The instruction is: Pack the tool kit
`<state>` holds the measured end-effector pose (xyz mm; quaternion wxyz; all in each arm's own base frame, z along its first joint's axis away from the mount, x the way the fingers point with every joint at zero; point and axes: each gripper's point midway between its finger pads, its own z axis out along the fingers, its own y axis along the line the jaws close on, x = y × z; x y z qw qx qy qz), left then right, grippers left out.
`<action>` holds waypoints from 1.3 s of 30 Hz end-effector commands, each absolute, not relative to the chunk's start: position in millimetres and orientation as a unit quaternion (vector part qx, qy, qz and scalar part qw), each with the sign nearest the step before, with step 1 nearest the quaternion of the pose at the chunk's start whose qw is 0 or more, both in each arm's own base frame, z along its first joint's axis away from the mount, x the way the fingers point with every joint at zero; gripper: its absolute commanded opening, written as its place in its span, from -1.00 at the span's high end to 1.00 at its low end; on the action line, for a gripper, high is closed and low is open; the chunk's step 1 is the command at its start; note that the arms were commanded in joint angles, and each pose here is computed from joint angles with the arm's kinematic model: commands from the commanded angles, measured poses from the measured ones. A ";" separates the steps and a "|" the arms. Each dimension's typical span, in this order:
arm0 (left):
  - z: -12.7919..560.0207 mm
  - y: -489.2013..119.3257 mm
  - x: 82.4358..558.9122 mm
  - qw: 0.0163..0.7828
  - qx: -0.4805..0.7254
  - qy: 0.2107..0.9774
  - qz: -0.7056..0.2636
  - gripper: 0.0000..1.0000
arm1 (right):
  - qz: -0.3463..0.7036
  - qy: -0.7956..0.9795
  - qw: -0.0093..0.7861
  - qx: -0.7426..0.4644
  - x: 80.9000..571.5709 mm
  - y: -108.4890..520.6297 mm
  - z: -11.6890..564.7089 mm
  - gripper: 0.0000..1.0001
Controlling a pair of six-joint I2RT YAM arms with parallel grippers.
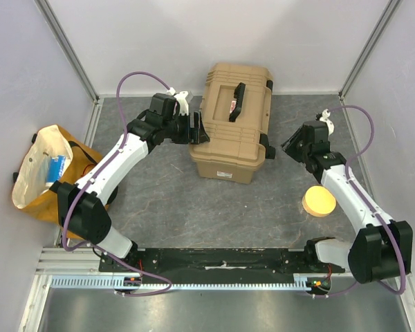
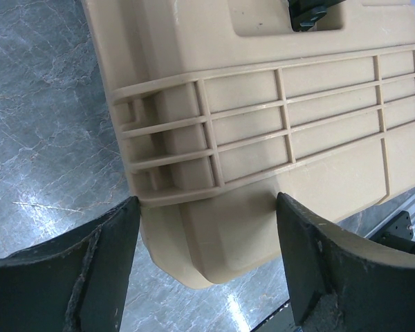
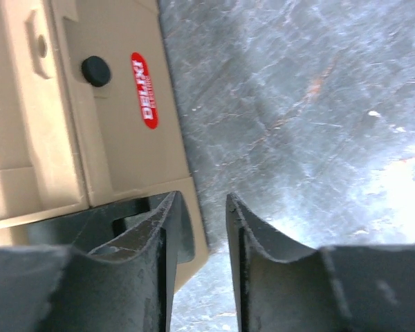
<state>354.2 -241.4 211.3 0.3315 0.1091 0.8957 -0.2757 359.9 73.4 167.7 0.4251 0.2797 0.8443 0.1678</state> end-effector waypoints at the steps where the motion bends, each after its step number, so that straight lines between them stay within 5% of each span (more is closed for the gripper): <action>1: 119.2 -226.9 309.6 0.196 0.154 0.948 -0.200 -0.61 | 0.071 0.872 0.416 0.250 353.5 46.9 163.6 0.31; 12: 101.0 -224.8 293.0 0.161 0.157 0.953 -0.203 -0.60 | 0.004 0.912 0.378 0.159 368.5 67.6 132.4 0.99; 26: 91.2 -242.5 278.7 0.129 0.186 0.942 -0.249 -0.57 | 0.168 0.898 0.405 -0.016 399.3 157.0 140.9 1.00; 39: 79.9 -283.9 245.1 0.067 0.200 0.914 -0.347 -0.50 | 0.286 0.861 0.420 0.005 398.6 216.0 145.2 1.00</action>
